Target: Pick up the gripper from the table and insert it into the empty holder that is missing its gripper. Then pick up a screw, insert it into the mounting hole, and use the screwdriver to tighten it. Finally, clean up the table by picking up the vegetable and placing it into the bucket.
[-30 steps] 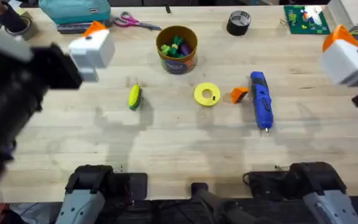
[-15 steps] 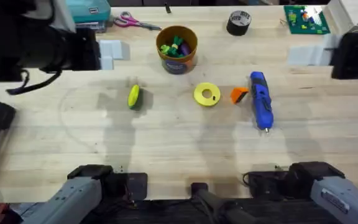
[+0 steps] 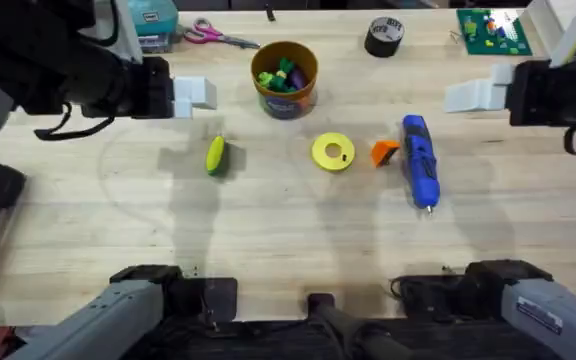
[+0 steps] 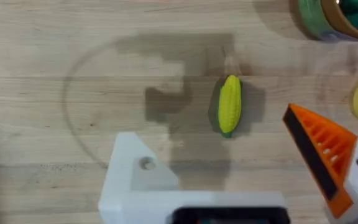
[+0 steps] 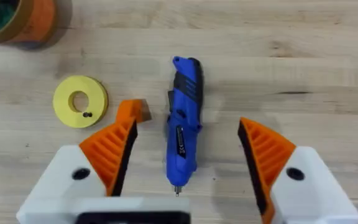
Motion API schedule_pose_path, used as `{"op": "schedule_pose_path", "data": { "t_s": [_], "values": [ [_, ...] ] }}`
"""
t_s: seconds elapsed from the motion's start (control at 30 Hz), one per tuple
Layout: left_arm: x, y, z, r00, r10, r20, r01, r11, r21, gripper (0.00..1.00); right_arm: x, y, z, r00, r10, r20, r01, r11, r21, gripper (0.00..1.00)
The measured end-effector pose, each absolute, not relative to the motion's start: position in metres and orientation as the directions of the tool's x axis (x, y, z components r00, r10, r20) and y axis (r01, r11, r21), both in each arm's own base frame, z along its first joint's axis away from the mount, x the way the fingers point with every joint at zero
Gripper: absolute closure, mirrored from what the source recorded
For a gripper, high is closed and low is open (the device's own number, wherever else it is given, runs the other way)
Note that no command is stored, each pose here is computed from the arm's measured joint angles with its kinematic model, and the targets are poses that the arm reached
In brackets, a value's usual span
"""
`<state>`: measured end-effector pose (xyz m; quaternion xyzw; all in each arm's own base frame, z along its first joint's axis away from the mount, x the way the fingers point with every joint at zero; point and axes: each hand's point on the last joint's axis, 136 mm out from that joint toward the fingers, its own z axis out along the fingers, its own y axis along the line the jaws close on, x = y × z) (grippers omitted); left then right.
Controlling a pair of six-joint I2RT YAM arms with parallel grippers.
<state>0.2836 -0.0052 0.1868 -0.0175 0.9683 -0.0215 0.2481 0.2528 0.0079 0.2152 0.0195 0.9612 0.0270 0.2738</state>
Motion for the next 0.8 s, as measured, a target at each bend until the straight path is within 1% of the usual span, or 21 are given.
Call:
{"op": "schedule_pose_path", "data": {
  "t_s": [0.1, 0.27, 0.5, 0.67, 0.8],
  "values": [
    [0.274, -0.005, 0.182, -0.897, -0.044, -0.439, -0.025, 0.998, -0.049, 0.015, 0.253, 0.008, 0.215, -0.849, 0.052, -0.525, 0.023, 0.998, 0.063, 0.006],
    [0.256, -0.007, 0.168, -0.941, -0.044, -0.336, -0.028, 0.998, -0.053, 0.015, 0.253, 0.008, 0.215, -0.848, 0.052, -0.527, 0.023, 0.998, 0.063, 0.006],
    [0.261, -0.027, 0.134, -0.980, -0.015, -0.198, 0.003, 0.996, -0.087, 0.015, 0.253, 0.008, 0.216, -0.848, 0.052, -0.527, 0.022, 0.998, 0.063, 0.006],
    [0.271, -0.045, 0.106, -0.992, 0.031, -0.124, 0.042, 0.995, -0.088, 0.015, 0.253, 0.008, 0.215, -0.850, 0.052, -0.525, 0.023, 0.998, 0.063, 0.006],
    [0.273, -0.051, 0.085, -0.997, 0.049, -0.062, 0.054, 0.995, -0.083, 0.013, 0.252, 0.008, 0.215, -0.850, 0.052, -0.524, 0.023, 0.998, 0.063, 0.006]
  ]
}}
